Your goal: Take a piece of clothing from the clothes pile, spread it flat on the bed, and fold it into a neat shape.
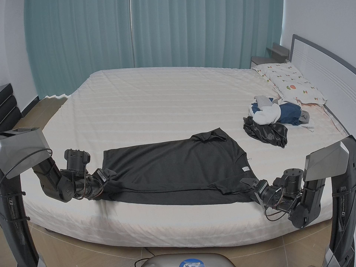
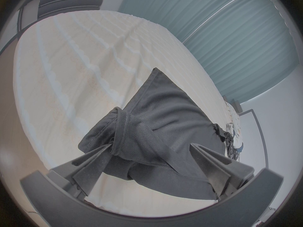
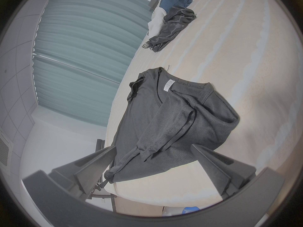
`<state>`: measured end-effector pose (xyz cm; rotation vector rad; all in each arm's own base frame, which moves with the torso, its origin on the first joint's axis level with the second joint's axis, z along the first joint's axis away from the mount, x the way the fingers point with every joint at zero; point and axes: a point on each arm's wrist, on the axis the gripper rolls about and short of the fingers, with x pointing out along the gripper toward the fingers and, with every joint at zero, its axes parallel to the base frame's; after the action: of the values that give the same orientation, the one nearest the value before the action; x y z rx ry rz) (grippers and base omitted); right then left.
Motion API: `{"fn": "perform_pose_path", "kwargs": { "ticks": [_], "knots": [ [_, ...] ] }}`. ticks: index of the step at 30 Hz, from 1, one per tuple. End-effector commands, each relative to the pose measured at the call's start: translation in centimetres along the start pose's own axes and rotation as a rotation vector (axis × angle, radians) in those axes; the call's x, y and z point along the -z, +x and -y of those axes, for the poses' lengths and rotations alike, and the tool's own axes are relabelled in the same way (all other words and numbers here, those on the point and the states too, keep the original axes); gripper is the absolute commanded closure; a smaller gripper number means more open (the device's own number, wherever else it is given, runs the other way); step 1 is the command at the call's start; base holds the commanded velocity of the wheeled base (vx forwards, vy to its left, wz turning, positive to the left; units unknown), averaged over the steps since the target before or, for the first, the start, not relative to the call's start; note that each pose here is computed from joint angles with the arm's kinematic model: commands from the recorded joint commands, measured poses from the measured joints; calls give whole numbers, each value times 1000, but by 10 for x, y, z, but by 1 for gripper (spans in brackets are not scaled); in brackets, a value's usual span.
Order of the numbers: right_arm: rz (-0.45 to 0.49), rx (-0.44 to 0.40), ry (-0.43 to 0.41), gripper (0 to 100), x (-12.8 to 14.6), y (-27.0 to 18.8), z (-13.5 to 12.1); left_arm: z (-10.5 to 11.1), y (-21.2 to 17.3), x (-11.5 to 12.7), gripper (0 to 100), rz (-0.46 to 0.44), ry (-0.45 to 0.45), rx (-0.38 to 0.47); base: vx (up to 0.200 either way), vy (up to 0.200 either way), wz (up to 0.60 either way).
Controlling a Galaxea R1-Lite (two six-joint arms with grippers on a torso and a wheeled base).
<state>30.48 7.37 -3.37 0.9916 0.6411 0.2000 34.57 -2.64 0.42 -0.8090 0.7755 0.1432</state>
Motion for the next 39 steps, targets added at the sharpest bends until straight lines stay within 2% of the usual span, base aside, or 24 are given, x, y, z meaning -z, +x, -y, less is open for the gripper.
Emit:
{"fn": "perform_pose_path", "kwargs": {
  "ticks": [1, 2, 3, 8, 15, 17, 22, 26, 39],
  "knots": [
    [5, -9, -3, 0, 0, 0, -1, -3, 5, 2, 0, -10, -2, -12, 0, 0, 0],
    [5, -9, -3, 0, 0, 0, -1, -3, 5, 2, 0, -10, -2, -12, 0, 0, 0],
    [5, -9, -3, 0, 0, 0, -1, -1, 8, 0, 100, 1, 0, -9, 0, 0, 0],
    [4, -8, -2, 0, 0, 0, 0, -2, 10, -2, 100, 39, -4, -41, 0, 0, 0],
    [5, -9, -3, 0, 0, 0, -1, 1, 6, -7, 100, 68, -13, -33, 0, 0, 0],
    [5, -9, -3, 0, 0, 0, -1, 2, 6, -9, 100, 84, -25, -18, 0, 0, 0],
    [6, -8, -3, 0, 0, 0, -1, 10, 9, -23, 100, 167, -131, 78, 0, 0, 0],
    [7, -8, -2, 0, -1, 0, 0, 7, 13, -28, 100, 202, -156, 105, 0, 0, 0],
    [42, -40, -17, 0, -7, -4, -13, 4, 12, -31, 100, 197, -202, 114, 0, 0, 0]
  ]
}}
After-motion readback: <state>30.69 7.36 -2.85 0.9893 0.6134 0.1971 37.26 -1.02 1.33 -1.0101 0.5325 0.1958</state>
